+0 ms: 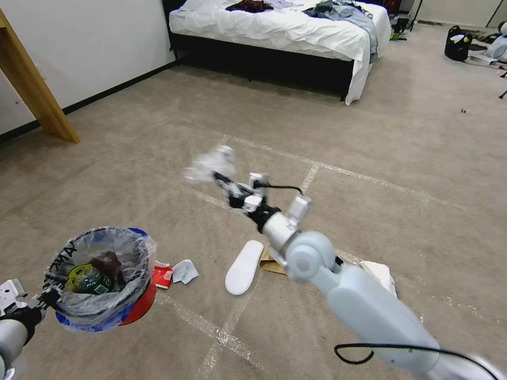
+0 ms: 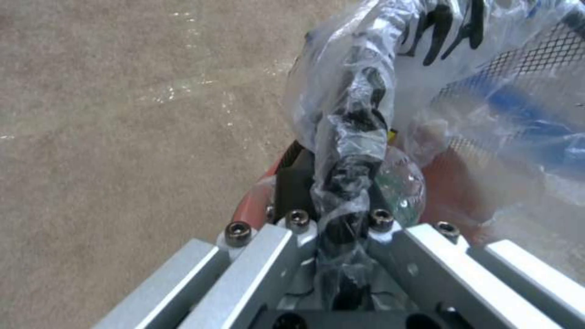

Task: Pick up the trash bin and place the garbage on the floor into it.

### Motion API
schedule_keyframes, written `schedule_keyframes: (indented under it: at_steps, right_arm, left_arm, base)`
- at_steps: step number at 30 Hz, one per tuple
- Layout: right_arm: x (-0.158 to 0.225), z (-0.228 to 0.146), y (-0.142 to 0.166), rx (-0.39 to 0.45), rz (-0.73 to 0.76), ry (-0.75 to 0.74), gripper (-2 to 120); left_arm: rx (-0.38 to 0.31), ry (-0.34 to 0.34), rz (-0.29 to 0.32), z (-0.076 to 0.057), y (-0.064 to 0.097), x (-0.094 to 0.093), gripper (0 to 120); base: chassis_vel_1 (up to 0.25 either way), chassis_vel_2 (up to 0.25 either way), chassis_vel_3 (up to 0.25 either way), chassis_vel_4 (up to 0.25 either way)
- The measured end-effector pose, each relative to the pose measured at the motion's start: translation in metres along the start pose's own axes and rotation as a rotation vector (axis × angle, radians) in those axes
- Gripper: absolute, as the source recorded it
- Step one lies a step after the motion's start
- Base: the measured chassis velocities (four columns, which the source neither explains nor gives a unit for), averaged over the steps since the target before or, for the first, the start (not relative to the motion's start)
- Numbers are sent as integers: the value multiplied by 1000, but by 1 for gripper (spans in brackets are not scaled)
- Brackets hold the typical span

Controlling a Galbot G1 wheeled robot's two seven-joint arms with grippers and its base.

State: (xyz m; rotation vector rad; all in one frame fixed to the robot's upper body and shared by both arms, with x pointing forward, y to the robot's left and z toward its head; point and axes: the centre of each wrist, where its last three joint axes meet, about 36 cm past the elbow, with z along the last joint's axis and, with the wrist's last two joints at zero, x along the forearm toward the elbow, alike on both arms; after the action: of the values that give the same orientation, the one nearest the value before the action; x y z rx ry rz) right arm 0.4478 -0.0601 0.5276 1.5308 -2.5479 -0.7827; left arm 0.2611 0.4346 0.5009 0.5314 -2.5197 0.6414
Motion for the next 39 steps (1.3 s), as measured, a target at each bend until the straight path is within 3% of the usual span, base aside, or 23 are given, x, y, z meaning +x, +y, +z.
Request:
schedule_keyframes:
  at_steps: [4,8,19,28,39]
  right_arm:
    - [-22,8,23,-6,-95,82,0]
    - [-50,27,43,52,-182,221,0]
    - [-65,64,47,121,-186,335,0]
    - [-80,102,30,196,-131,410,0]
    - [-89,116,33,225,-111,426,1]
  left_arm:
    - [2,-3,3,-1,-2,0,1]
    - [2,-10,10,-3,-5,2,1]
    - [9,-19,22,-6,-8,6,1]
    - [15,-23,32,-6,-11,9,1]
    - [19,-26,37,-6,-12,12,1]
  base:
    - [0,0,0,0]
    - [0,0,0,0]
    - [0,0,0,0]
    - [0,0,0,0]
    - [0,0,0,0]
